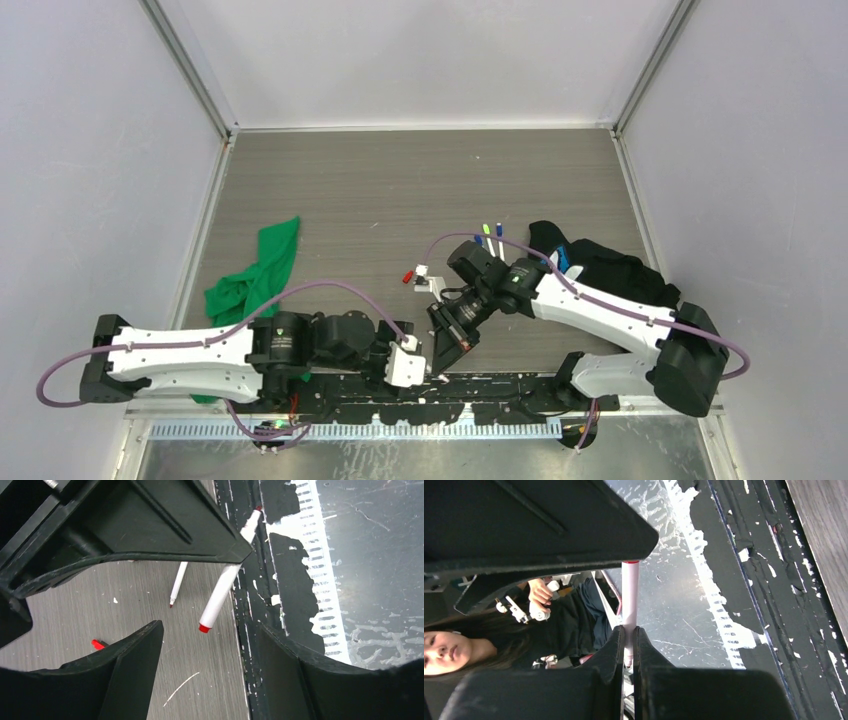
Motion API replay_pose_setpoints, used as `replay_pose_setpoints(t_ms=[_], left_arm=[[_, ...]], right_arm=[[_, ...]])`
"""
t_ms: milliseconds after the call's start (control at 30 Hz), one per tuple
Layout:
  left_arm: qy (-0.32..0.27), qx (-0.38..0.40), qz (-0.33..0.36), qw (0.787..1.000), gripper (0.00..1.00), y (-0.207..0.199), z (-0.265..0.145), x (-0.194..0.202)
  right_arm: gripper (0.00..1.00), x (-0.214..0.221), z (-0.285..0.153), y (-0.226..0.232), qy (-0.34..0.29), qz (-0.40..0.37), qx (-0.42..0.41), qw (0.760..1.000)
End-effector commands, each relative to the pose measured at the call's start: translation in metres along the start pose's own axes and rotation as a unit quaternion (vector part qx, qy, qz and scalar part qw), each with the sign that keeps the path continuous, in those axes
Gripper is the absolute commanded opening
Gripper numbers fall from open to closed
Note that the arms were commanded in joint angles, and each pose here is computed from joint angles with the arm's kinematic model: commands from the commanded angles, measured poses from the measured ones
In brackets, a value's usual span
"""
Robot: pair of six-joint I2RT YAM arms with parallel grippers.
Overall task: Insert the pens into the pen caps
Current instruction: Adjust the pen.
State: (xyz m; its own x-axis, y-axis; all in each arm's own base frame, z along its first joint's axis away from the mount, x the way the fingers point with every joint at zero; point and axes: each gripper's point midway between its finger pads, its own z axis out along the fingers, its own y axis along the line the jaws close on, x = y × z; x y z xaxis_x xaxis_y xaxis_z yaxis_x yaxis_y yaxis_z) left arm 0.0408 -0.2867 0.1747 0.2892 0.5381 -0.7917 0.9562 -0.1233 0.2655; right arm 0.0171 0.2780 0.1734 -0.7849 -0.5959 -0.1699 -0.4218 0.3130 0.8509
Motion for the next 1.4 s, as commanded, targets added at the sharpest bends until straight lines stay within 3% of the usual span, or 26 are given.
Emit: replay_pose_setpoints(t_ms=[0,400,833,967,1033,1100,1267,1367], left_arm=[[-0.006,-0.025,0.027,0.999,0.68,0.005,0.002,-0.006],[0.01,-0.012,0.057,0.998,0.35,-0.013,0.011,-0.005],[0.005,-0.006,0.049,0.999,0.23,-0.016,0.013,-0.01],[0.001,-0.003,0.044,0.999,0.04,-0.017,0.012,-0.012],[-0.002,-0.009,0.039,0.999,0.0,-0.015,0.01,-0.015],[-0.004,-0.015,0.036,0.999,0.0,-0.013,0.008,-0.016],[0.003,-0.071,0.021,0.997,0.0,0.007,0.0,-0.015],[-0.007,-0.099,-0.02,0.995,0.0,0.027,-0.011,-0.018]], right_arm=[[0.01,-0.012,-0.001,0.019,-0.002,-0.03,-0.039,0.999],[0.01,-0.026,0.005,0.021,-0.004,-0.018,-0.052,0.998],[0.01,-0.039,0.012,0.017,-0.016,-0.005,-0.051,0.999],[0.01,-0.044,0.012,0.016,-0.023,-0.006,-0.047,0.999],[0.02,-0.048,0.008,0.014,-0.032,-0.002,-0.045,0.998],[0.09,-0.056,-0.003,0.009,-0.055,0.002,-0.042,0.998],[0.46,-0.082,-0.045,0.002,-0.128,-0.017,-0.011,0.992],[0.61,-0.104,-0.082,0.007,-0.2,-0.044,0.014,0.979]])
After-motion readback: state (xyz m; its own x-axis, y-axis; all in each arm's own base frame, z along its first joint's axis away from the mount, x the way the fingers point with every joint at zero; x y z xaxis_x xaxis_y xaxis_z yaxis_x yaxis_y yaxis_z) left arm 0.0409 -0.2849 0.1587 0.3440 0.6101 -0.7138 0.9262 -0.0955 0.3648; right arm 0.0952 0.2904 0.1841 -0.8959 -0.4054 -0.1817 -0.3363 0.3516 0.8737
